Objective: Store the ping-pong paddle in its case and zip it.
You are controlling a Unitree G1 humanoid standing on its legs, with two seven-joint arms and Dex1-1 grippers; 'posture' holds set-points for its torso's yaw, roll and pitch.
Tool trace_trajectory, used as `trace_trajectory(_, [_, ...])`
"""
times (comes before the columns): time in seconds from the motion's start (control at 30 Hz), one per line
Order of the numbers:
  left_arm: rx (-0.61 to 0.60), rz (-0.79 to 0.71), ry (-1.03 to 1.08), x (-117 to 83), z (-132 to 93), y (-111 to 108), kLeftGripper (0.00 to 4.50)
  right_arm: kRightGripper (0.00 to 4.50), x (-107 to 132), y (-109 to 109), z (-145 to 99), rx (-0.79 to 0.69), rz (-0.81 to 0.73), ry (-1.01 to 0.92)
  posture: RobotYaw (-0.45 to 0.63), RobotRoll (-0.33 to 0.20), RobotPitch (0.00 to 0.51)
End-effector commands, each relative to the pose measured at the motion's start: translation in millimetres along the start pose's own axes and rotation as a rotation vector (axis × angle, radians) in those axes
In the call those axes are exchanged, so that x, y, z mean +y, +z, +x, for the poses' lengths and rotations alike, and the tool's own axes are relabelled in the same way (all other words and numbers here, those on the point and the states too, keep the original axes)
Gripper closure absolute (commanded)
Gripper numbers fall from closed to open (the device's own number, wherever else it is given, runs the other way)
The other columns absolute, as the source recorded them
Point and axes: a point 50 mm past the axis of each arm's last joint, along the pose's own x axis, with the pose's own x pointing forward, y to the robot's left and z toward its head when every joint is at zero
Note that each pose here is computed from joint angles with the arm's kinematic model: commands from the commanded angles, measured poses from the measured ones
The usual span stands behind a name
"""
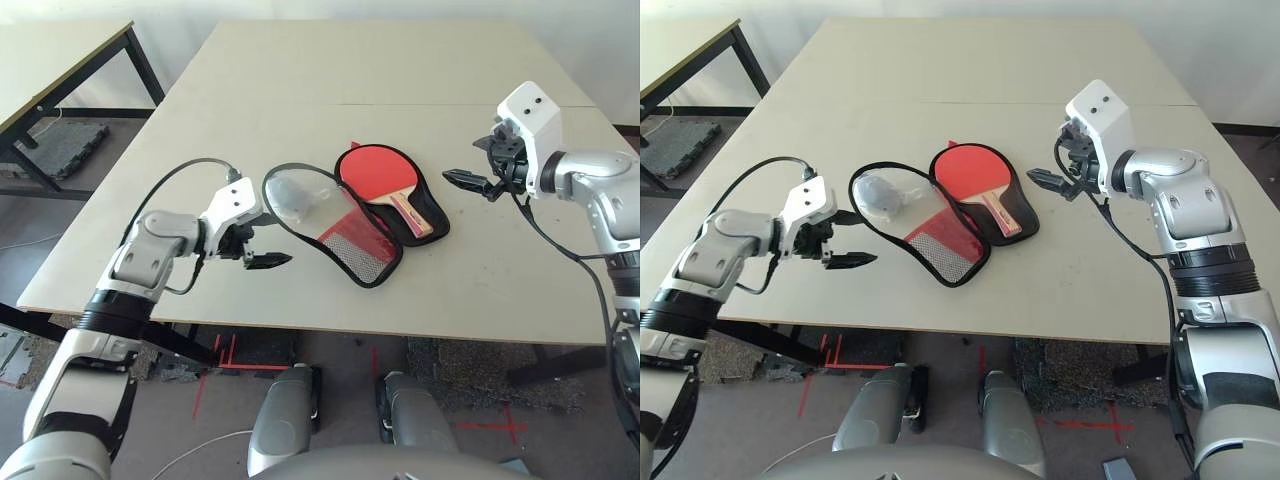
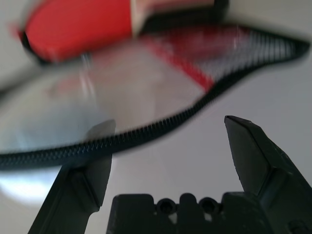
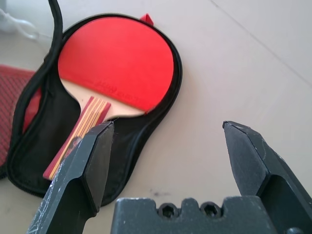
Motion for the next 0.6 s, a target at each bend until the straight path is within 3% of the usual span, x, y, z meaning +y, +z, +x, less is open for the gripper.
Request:
trace_trajectory(0.03, [-0.094, -0.006, -0.026, 5.2, 13.6, 16.6, 0.00, 0.06, -4.3, -9.6, -5.3, 0.027, 0.020, -0.029, 0.09, 0.000, 0.105])
trace_trajectory(0.23, [-0.169, 0.080, -0.071, 10.4, 56.3, 45.8, 0.00, 0.06, -6.5, -24.7, -9.2, 0.087, 0.093, -0.052, 0.08, 0.000, 0.103])
trace_trajectory(0.37, [-0.167, 0.133, -0.138, 4.6, 86.6, 53.7, 0.00, 0.06, -6.6, -32.5, -14.9, 0.070, 0.206, -0.021, 0.05, 0.000, 0.102])
trace_trajectory(0.47, [-0.183, 0.137, -0.143, 4.1, 97.1, 56.8, 0.00, 0.06, -6.0, -35.1, -18.8, 0.057, 0.262, -0.012, 0.04, 0.000, 0.103])
trace_trajectory(0.6, [-0.208, 0.135, -0.125, -1.4, 121.4, 60.2, 0.00, 0.06, 5.8, -53.3, -25.8, 0.053, 0.370, 0.044, 0.03, 0.000, 0.107])
